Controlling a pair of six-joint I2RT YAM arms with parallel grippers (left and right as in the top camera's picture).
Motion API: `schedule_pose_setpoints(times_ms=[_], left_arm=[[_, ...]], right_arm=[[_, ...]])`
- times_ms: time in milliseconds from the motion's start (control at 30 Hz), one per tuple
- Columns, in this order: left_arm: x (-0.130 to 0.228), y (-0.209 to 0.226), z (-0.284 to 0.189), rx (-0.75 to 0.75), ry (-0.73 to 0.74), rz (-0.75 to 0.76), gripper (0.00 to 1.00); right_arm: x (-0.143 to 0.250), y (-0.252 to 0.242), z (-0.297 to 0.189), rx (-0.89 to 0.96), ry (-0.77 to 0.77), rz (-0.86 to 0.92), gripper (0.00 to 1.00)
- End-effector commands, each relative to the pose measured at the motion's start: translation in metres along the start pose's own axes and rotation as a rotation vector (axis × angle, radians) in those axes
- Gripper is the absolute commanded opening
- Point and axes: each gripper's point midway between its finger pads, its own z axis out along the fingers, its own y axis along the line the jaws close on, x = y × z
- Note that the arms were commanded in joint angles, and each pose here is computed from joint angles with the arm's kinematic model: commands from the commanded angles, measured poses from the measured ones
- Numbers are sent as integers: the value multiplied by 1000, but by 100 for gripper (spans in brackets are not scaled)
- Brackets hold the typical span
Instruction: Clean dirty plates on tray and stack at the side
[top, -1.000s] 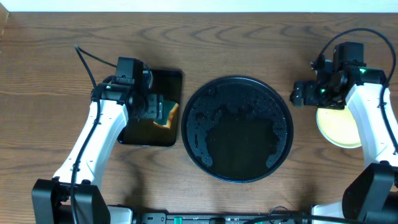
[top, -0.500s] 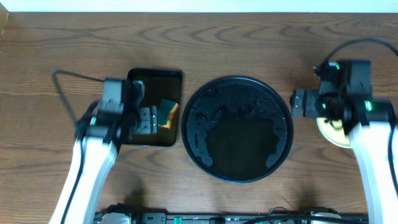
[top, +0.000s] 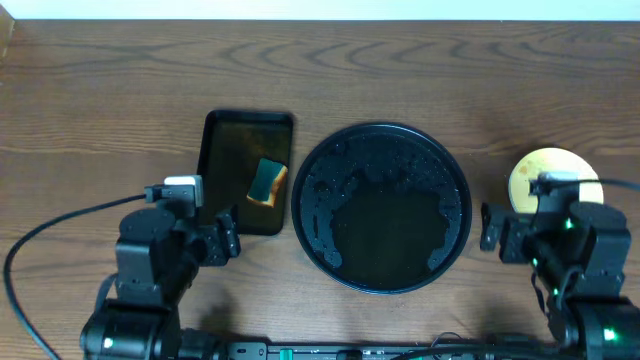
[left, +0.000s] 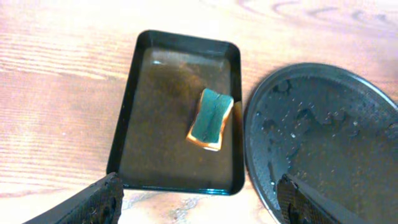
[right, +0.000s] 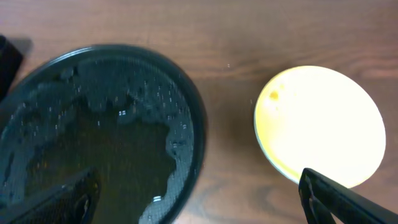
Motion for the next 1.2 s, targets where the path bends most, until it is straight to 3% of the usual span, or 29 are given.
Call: schedule_pose_setpoints(times_ms=[0, 333, 833, 967, 1167], left_arm=[[2, 2, 1, -8, -1, -8, 79], [2, 2, 1, -8, 0, -8, 79], [2, 2, 1, -8, 0, -8, 79], [2, 2, 1, -8, 0, -8, 80], [2, 2, 1, -8, 0, -8, 80]], right_arm=[[12, -1, -1, 6, 34, 6, 99], [42, -2, -4, 12, 156, 11, 99], [42, -8, -13, 50, 102, -34, 99], [29, 3, -23, -4, -39, -60, 99], [-3, 16, -38, -68, -408, -87, 99]])
